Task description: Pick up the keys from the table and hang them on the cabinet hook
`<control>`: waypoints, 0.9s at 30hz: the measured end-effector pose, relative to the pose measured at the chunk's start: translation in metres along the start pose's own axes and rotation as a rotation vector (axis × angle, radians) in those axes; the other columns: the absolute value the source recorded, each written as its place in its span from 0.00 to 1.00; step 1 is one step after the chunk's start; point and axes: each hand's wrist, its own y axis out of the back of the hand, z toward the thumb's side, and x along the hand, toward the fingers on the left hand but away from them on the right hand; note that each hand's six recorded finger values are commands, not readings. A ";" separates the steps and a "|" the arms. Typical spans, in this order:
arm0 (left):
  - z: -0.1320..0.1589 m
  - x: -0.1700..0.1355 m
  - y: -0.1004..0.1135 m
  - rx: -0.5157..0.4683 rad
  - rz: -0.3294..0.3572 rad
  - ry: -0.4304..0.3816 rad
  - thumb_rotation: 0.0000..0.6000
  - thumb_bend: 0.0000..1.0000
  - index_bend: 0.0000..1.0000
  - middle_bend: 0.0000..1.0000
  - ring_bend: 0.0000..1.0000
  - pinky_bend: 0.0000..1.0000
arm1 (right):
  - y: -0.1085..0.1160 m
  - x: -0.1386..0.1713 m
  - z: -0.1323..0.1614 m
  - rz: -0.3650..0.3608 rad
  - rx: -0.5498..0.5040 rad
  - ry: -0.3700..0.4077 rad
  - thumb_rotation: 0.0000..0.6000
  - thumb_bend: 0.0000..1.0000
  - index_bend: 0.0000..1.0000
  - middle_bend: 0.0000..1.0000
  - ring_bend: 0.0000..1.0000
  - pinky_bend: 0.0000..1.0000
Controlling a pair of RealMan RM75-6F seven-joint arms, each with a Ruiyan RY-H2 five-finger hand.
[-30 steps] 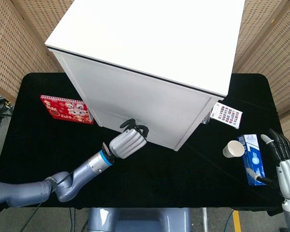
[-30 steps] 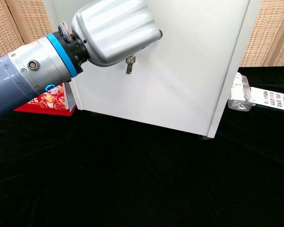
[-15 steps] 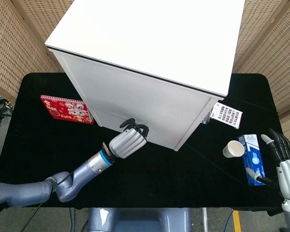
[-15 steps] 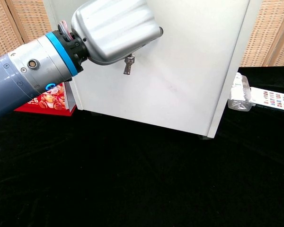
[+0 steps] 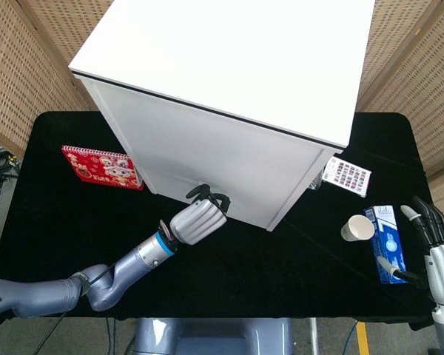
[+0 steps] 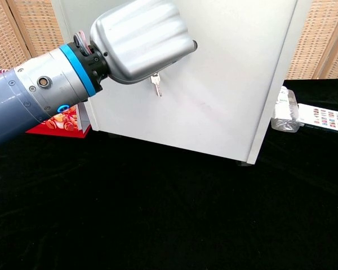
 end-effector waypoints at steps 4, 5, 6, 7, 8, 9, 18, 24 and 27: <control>-0.003 -0.001 -0.001 -0.001 -0.002 0.007 1.00 0.15 0.52 0.92 0.91 0.76 | 0.000 0.000 0.000 0.000 -0.001 0.001 1.00 0.09 0.15 0.00 0.00 0.00; -0.004 -0.001 -0.001 -0.001 -0.003 0.009 1.00 0.15 0.52 0.92 0.91 0.76 | 0.000 0.000 0.000 0.000 -0.001 0.001 1.00 0.09 0.15 0.00 0.00 0.00; -0.005 -0.001 -0.001 0.000 -0.004 0.011 1.00 0.15 0.52 0.92 0.91 0.76 | 0.000 0.000 0.001 0.000 -0.001 0.002 1.00 0.09 0.15 0.00 0.00 0.00; -0.005 -0.001 -0.001 0.000 -0.004 0.012 1.00 0.15 0.52 0.92 0.91 0.76 | 0.000 0.000 0.001 0.001 0.000 0.003 1.00 0.09 0.15 0.00 0.00 0.00; -0.006 -0.002 -0.001 -0.001 -0.004 0.014 1.00 0.15 0.52 0.92 0.91 0.76 | 0.000 0.000 0.001 0.001 0.001 0.003 1.00 0.09 0.15 0.00 0.00 0.00; -0.007 -0.002 0.000 -0.003 -0.003 0.017 1.00 0.15 0.52 0.92 0.91 0.76 | -0.001 0.000 0.001 0.001 0.001 0.003 1.00 0.09 0.15 0.00 0.00 0.00; -0.026 -0.028 0.019 -0.096 0.046 0.081 1.00 0.13 0.52 0.91 0.90 0.75 | -0.001 0.000 -0.004 0.006 0.009 -0.013 1.00 0.09 0.15 0.00 0.00 0.00; -0.042 -0.082 0.024 -0.174 0.031 0.153 1.00 0.07 0.50 0.77 0.81 0.65 | -0.001 -0.002 -0.010 0.004 0.023 -0.039 1.00 0.09 0.15 0.00 0.00 0.00; -0.046 -0.112 0.023 -0.221 -0.004 0.191 1.00 0.06 0.43 0.57 0.66 0.57 | -0.003 -0.002 -0.012 0.015 0.038 -0.050 1.00 0.09 0.15 0.00 0.00 0.00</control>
